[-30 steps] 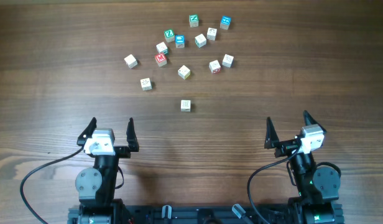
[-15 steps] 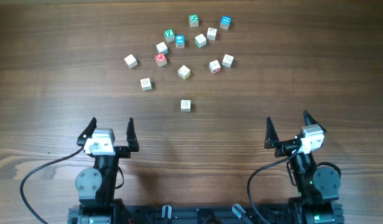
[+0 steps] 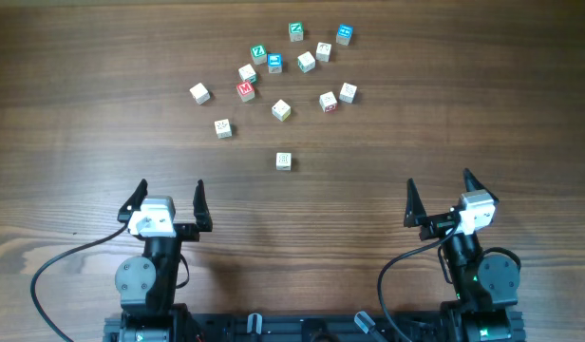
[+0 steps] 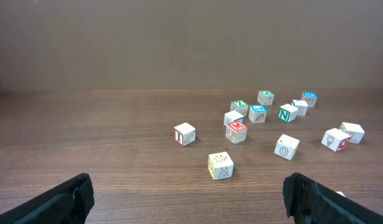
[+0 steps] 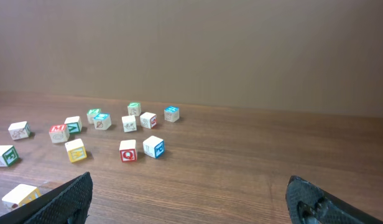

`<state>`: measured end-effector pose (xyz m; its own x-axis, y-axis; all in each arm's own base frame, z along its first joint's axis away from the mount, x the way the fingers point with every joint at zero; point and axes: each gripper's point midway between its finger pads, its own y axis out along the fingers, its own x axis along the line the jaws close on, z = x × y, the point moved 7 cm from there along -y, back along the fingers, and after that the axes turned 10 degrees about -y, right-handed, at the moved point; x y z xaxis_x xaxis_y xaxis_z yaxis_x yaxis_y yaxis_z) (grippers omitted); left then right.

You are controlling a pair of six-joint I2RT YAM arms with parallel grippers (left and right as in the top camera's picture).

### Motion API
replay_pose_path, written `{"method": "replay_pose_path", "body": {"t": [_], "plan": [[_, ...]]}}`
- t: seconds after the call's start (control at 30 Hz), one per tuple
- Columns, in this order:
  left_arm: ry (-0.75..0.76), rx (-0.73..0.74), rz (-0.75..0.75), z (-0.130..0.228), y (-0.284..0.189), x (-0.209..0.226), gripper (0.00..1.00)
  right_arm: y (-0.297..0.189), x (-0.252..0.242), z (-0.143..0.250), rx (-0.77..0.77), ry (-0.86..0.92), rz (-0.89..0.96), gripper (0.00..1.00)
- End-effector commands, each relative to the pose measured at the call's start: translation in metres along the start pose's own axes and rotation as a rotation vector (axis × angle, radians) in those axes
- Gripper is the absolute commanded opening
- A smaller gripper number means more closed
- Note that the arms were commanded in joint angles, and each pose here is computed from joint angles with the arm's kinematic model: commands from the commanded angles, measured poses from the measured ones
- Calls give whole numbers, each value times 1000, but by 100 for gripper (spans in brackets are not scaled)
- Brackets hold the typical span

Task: Form a tower

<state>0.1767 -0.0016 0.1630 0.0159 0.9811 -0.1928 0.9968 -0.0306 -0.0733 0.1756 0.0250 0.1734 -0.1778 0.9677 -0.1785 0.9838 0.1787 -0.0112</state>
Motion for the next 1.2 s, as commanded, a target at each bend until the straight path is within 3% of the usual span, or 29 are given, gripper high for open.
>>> {"method": "replay_pose_path", "body": {"t": [0.0,1.17], "plan": [[15,3,18,1,0,-1,100,0,1,-1,-11,-15,-11,100],[23,-12,-11,-1,0,1,100,0,1,-1,-11,-15,-11,100]]}}
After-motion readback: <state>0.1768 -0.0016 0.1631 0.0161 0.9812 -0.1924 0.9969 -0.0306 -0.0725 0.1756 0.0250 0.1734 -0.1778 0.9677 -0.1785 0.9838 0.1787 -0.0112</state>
